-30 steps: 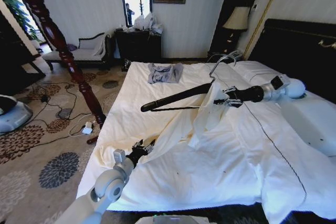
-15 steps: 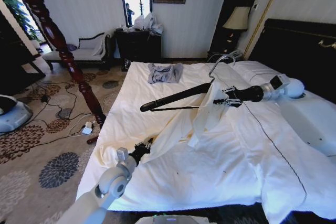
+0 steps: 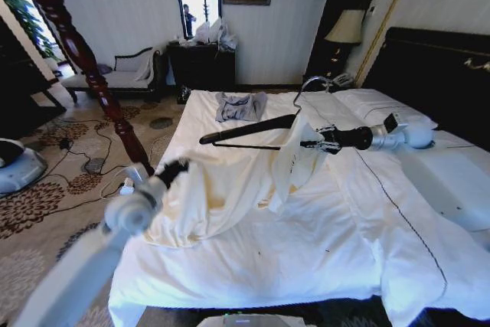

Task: Pick up the clothes from the bed and hang them on the clothes hanger.

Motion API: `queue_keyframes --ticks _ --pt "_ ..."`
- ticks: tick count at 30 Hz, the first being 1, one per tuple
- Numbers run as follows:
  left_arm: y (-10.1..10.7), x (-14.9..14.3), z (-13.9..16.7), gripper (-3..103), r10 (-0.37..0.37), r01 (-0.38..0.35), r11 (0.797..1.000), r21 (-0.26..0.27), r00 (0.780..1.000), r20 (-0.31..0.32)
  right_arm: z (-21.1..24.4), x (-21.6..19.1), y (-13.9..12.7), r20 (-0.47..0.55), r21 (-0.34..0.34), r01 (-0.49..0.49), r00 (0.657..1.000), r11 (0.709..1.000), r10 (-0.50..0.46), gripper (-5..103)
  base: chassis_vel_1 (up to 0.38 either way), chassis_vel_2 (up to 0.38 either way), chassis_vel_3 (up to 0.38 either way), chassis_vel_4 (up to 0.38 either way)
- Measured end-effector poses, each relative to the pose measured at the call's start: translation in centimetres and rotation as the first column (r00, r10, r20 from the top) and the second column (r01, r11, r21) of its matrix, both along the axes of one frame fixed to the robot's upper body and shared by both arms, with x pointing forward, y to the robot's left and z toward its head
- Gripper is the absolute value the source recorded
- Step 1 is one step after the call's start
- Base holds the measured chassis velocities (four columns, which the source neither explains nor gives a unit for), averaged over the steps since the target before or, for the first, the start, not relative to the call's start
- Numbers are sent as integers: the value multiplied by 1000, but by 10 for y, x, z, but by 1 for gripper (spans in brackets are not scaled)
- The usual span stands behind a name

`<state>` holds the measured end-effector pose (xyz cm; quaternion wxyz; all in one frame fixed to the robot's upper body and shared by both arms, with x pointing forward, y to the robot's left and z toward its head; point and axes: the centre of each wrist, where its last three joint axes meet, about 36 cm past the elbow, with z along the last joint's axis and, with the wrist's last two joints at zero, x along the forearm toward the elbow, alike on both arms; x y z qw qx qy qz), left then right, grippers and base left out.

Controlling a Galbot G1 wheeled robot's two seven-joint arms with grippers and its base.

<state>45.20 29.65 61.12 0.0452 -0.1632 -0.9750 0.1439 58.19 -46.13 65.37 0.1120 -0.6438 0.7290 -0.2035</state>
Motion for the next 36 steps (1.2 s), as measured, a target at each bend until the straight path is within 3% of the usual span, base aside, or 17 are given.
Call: queue_keyframes --ticks 6,8,17,26,31,36 --pt "12 13 36 0 -27 27 1000 -12 1000 5 -3 -5 6 46 4 91 995 996 -91 19 0 0 0 0" --pt "16 15 58 0 -45 46 998 -37 999 16 -8 -7 12 63 -5 119 991 993 -119 19 0 0 0 0" --pt "28 18 125 0 -52 61 995 -82 993 109 -20 -1 42 98 -26 128 987 991 -125 19 0 0 0 0" --pt "27 6 143 0 -63 70 997 -45 988 138 -25 -2 60 97 -5 113 989 994 -112 19 0 0 0 0" --pt "26 4 137 0 -65 69 997 -30 990 126 -18 -10 74 80 51 88 993 995 -92 19 0 0 0 0" --pt "21 4 136 0 -72 78 996 -36 989 129 -16 -17 91 73 55 66 995 996 -70 19 0 0 0 0"
